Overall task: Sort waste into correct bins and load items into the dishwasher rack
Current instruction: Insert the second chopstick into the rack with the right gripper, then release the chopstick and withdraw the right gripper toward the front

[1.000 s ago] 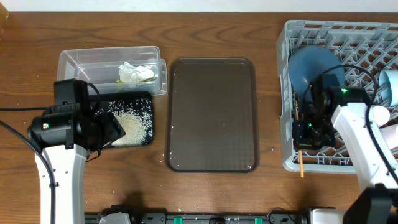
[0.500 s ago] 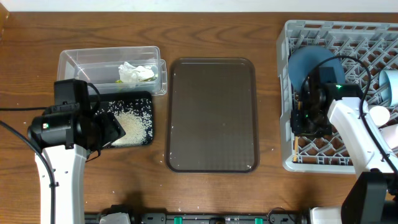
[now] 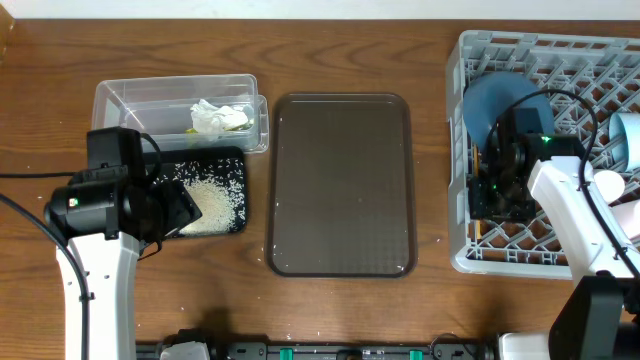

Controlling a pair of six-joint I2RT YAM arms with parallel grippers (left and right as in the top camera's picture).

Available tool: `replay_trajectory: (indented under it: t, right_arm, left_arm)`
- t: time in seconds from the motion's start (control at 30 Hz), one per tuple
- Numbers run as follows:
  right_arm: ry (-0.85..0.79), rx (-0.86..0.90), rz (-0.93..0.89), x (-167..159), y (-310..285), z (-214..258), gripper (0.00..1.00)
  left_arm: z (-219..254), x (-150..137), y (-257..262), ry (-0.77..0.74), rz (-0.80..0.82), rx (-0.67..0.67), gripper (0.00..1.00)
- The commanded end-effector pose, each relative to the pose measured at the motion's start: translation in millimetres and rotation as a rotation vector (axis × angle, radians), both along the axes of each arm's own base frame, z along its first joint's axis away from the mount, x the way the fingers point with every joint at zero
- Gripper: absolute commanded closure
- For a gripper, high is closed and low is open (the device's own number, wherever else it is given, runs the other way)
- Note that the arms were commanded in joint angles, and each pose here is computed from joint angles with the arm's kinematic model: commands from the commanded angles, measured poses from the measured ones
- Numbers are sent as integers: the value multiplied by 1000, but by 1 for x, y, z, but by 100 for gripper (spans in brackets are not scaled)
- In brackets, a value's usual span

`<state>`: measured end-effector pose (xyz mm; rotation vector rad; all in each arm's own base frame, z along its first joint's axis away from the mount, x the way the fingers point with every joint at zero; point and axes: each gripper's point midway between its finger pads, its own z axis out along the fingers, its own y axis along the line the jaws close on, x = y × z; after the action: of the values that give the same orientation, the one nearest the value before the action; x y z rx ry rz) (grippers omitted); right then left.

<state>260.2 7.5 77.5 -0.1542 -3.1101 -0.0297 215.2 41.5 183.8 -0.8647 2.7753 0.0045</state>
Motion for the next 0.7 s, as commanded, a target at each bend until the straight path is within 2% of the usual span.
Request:
replay_trajectory:
  t: [0.0, 0.2, 0.33, 0.37, 0.4, 0.43, 0.53, 0.67]
  right_arm:
    - [-49, 14, -5, 0, 2, 16, 55]
    - [-246, 15, 7, 10, 2, 69, 55]
    - [-429, 28, -43, 24, 2, 102, 51]
    - [-470, 36, -64, 28, 3, 109, 43]
    - [-521, 60, -65, 34, 6, 118, 30]
    - [-558, 88, -50, 40, 11, 124, 22]
    - [-629, 175, 62, 51, 30, 136, 18]
    - [-562, 151, 58, 39, 25, 126, 12]
  left_arm:
    - [-2, -2, 1, 11, 16, -2, 20]
    - [-2, -1, -7, 7, -6, -47, 20]
    - [1, 10, -24, -37, -136, -84, 20]
    - [2, 15, -30, -55, -174, -93, 20]
    - [4, 20, -39, -79, -224, -101, 20]
    - [5, 23, -45, -92, -257, -103, 19]
    - [7, 33, -70, -125, -400, -90, 20]
    - [-4, 24, -93, -53, -573, -82, 19]
